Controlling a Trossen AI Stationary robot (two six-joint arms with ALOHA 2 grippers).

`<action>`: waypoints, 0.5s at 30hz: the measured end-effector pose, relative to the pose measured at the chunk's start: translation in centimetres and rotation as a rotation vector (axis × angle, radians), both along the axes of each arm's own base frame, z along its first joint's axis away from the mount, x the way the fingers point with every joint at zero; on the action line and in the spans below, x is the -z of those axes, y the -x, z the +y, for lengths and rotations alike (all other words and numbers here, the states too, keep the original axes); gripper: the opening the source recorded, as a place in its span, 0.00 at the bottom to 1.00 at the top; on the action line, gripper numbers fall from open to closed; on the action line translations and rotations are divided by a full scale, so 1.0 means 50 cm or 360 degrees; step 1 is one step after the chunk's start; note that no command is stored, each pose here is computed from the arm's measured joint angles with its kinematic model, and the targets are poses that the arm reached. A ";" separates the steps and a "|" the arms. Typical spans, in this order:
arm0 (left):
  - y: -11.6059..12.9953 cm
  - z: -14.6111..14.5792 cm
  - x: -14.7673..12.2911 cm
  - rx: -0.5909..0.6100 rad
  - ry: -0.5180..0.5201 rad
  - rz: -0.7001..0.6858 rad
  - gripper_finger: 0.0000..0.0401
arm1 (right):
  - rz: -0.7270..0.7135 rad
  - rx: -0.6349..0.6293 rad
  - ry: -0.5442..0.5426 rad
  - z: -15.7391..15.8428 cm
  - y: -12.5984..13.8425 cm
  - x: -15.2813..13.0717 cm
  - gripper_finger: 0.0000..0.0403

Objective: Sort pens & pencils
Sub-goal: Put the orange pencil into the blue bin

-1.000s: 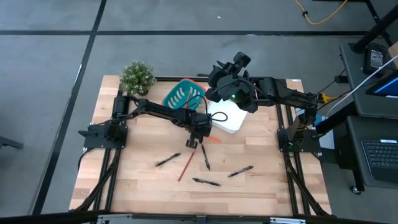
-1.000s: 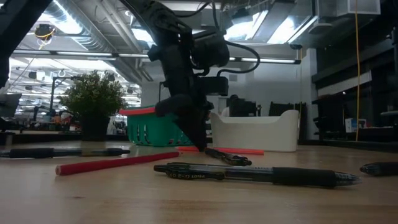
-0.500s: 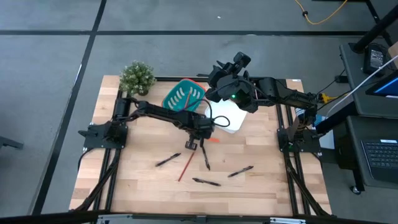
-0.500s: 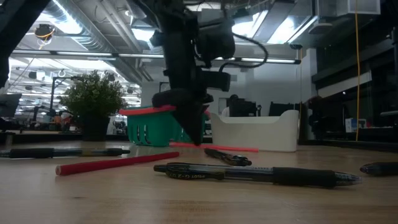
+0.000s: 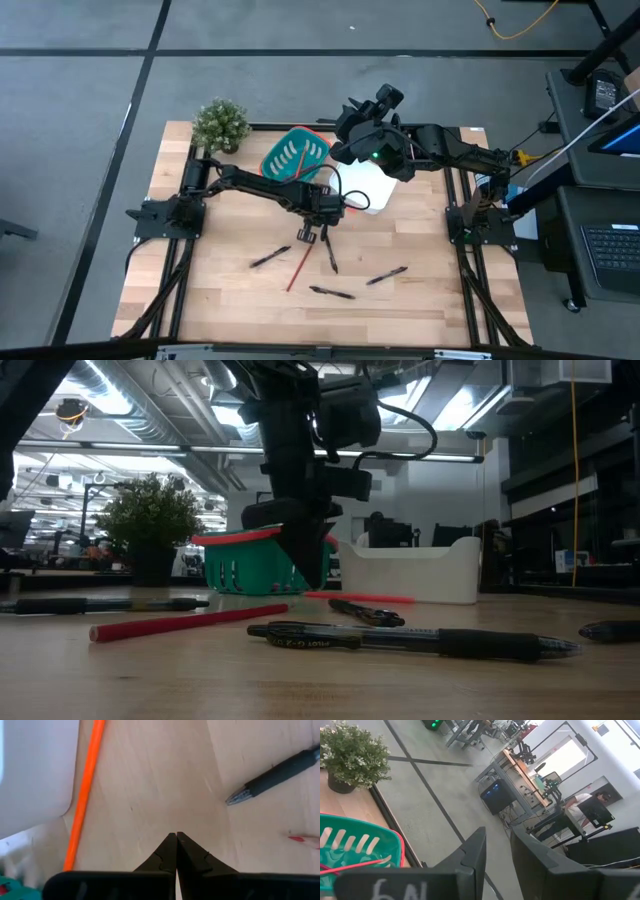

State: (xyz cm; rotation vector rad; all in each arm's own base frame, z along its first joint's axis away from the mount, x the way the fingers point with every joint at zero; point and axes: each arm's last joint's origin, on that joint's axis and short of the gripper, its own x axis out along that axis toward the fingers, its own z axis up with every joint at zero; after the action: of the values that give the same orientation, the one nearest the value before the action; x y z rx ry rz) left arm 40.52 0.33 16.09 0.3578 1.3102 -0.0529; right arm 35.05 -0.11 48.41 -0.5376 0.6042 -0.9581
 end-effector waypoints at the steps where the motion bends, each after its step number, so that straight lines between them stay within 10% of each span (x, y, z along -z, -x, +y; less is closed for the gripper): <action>1: 0.000 0.001 0.000 0.0003 -0.0006 0.0001 0.00 | 0.0000 0.0000 0.0000 0.000 0.000 0.000 0.22; 15: 0.000 0.092 -0.005 -0.0074 -0.0120 -0.0023 0.12 | 0.0001 0.0000 0.0000 0.000 0.000 0.000 0.22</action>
State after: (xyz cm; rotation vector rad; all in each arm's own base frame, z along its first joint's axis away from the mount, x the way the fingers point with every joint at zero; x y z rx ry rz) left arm 40.52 4.92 16.32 0.3910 1.3080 0.0379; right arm 35.05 -0.11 48.40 -0.5380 0.6048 -0.9578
